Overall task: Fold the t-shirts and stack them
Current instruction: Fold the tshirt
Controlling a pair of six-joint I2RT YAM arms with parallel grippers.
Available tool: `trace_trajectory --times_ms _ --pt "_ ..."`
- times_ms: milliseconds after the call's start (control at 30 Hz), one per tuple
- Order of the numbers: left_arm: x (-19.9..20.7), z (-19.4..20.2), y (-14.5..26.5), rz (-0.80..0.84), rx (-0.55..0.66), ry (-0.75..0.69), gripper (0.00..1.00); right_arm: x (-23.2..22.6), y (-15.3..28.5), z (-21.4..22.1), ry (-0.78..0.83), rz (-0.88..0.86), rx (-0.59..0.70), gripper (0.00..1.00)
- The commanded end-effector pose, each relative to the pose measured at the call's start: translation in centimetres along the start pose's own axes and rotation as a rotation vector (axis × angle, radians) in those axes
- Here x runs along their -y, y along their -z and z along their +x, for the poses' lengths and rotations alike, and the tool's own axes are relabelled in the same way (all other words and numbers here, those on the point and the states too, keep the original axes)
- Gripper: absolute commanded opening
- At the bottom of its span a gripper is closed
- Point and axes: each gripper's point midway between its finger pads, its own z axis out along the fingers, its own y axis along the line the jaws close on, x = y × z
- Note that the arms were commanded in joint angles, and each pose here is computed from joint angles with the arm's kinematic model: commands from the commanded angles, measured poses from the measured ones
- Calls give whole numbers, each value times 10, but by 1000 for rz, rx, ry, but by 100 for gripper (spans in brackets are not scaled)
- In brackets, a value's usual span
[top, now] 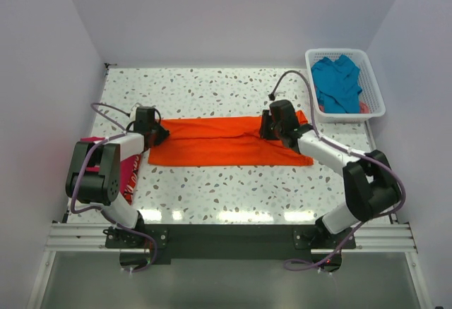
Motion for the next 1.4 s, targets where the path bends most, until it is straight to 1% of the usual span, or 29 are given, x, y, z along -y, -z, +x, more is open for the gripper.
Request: trace_trajectory --times_ms 0,33,67,233,433,567,733,933,1067,1100,1200,1233,1300,1333,1367 --pt "15 -16 7 58 48 17 27 16 -13 -52 -21 3 70 33" --pt "15 -16 7 58 46 17 27 21 -25 -46 -12 19 35 34" --pt "16 -16 6 61 45 15 27 20 -27 -59 -9 22 49 39" --pt "17 -16 4 61 40 15 27 21 -50 -64 21 27 11 51" --pt "14 -14 4 57 38 16 27 29 -64 -64 48 69 -11 55" --pt "15 -16 5 59 42 16 27 31 -67 -63 57 78 -16 55" --pt "16 -17 6 62 45 16 27 31 -73 -60 47 72 -26 50" --pt "18 -18 8 70 48 17 27 31 -76 -60 51 76 -33 49" --pt "19 -18 8 71 47 15 27 31 -76 -60 48 74 -34 45" --pt "19 -18 8 72 48 15 27 31 -75 -59 46 74 -33 41" --pt "19 -18 8 73 47 17 27 31 -74 -57 42 74 -37 35" --pt "20 -18 8 77 48 15 27 32 -74 -56 41 74 -38 28" --pt "18 -19 8 72 50 19 27 31 -74 -54 36 67 -41 22" --pt "19 -19 8 73 50 16 27 31 -73 -52 35 66 -46 15" --pt "19 -19 8 75 47 16 27 30 -73 -51 33 63 -45 13"
